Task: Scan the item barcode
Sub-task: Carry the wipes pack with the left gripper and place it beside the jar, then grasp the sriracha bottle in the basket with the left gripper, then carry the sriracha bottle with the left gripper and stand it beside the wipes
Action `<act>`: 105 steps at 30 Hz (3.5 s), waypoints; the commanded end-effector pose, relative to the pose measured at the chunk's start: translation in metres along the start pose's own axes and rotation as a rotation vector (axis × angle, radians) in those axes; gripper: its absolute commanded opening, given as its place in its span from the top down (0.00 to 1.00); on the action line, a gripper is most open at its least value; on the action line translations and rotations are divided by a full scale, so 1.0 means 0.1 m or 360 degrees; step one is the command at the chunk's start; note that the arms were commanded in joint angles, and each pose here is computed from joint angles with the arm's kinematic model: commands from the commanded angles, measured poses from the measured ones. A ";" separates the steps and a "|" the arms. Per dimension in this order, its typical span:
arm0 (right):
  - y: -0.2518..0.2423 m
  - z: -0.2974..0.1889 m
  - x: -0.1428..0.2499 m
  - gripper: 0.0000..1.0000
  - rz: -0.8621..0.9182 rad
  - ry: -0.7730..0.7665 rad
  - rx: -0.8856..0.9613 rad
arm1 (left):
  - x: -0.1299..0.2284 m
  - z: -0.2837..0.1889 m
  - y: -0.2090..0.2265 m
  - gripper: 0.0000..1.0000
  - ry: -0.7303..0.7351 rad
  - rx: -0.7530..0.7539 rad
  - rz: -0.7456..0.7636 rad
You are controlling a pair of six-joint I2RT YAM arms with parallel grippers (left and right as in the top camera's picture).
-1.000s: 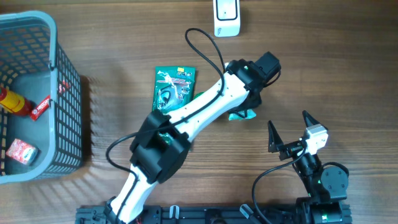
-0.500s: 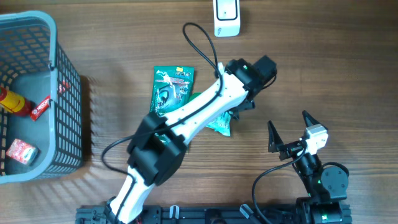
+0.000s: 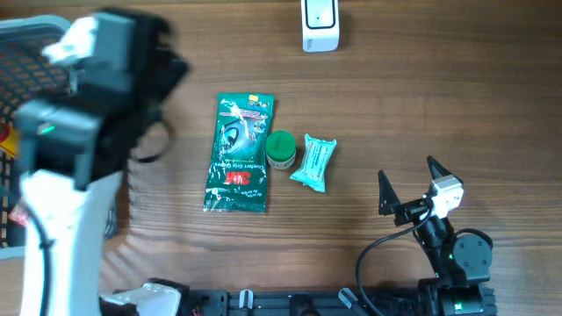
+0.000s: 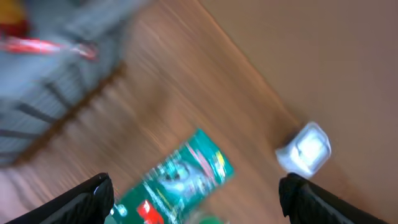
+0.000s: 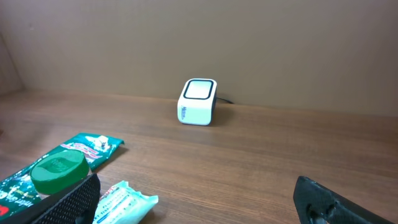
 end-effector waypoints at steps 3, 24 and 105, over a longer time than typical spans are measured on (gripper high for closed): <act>-0.01 0.00 -0.01 0.00 -0.0011 -0.0012 0.0013 | -0.60 0.08 1.30 0.11 -0.0220 -0.0542 -0.0833; -0.01 0.00 -0.01 0.00 -0.0012 -0.0012 0.0013 | -0.90 1.91 2.61 0.00 -0.0352 -0.0993 -0.2628; -0.01 0.00 -0.01 0.00 -0.0011 -0.0012 0.0014 | 3.24 1.00 -2.15 0.64 0.0961 0.0396 0.0731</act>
Point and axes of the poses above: each gripper's point midway between its finger pads, its own z axis out along the fingers, its own y axis along the line the jaws close on, x = y × z, the point moved 2 cm from there along -z, back along the fingers, and after that the axes turned 10 degrees about z, right-handed, at the moved point
